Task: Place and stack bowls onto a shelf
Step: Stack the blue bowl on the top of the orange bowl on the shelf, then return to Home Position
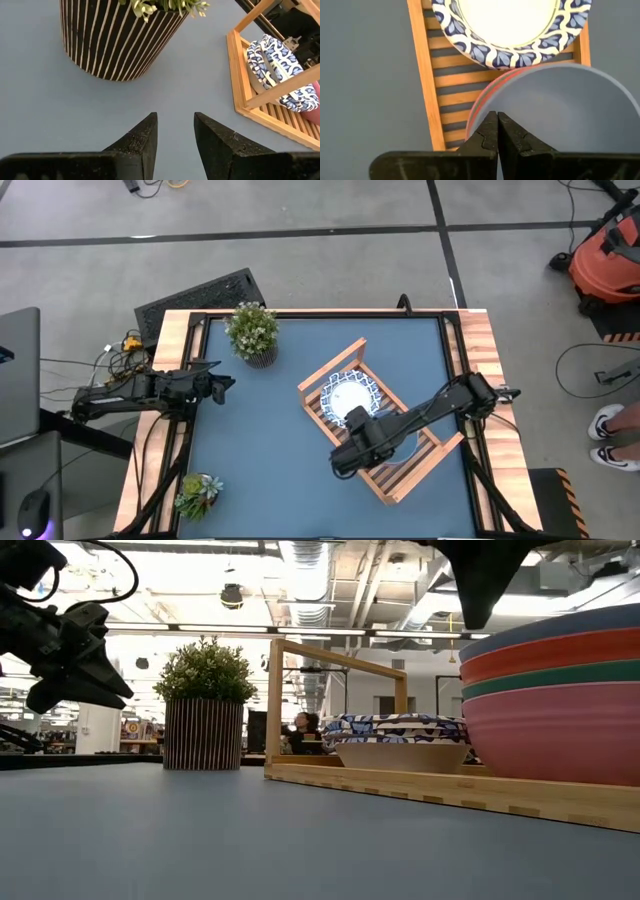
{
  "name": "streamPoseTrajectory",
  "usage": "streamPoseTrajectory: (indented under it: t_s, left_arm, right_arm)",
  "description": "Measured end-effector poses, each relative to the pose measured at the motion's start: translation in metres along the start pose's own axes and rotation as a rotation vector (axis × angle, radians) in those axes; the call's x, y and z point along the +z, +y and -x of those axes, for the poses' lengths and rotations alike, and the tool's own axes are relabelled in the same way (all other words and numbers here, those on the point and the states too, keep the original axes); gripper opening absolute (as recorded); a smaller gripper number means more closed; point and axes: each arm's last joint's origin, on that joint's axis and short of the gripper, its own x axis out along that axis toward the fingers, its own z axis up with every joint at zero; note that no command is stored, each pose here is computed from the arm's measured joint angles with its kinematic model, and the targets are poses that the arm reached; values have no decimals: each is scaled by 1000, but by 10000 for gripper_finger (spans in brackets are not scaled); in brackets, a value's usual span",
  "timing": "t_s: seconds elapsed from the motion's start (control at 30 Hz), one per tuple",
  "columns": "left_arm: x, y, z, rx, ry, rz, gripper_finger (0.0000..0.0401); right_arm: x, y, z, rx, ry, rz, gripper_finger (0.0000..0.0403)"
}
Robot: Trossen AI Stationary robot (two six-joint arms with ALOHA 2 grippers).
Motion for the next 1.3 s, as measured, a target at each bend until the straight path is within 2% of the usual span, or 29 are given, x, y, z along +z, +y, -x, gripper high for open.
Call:
streamPoseTrajectory:
  t_s: [0.17, 0.37, 0.5, 0.57, 0.7, 0.8, 0.87, 0.93, 1.03, 1.13, 1.3]
  left_arm:
    - [0, 0, 0, -6, 7, 0, 112]
    - [1, -7, 0, -134, 72, 64, 112]
    - [6, -13, 1, -209, 41, 159, 112]
    - [9, -16, 2, -236, 25, 218, 112]
    - [9, -17, 2, -263, 45, 333, 112]
    - [8, -17, 2, -273, 87, 389, 112]
    - [8, -18, 3, -294, 126, 469, 112]
    - [11, -19, 3, -291, 78, 528, 112]
    - [17, -21, 4, -291, -47, 545, 112]
    - [26, -26, 8, -341, -145, 477, 112]
    - [37, -36, 16, -469, -265, 151, 112]
  right_arm:
    - [3, 1, 9, 28, -50, 9, 21]
    - [19, 1, 48, 152, -211, 121, 33]
    - [35, -5, 89, 253, -408, 282, 43]
    - [43, -10, 108, 308, -462, 367, 45]
    - [49, -19, 124, 368, -549, 577, 46]
    - [49, -19, 132, 485, -509, 551, 46]
    - [49, -20, 132, 467, -537, 626, 46]
    - [58, -25, 132, 435, -560, 628, 47]
    - [74, -58, 142, 427, -544, 610, 47]
    - [80, -105, 161, 423, -560, 567, 47]
    - [79, -178, 189, 451, -667, 533, 47]
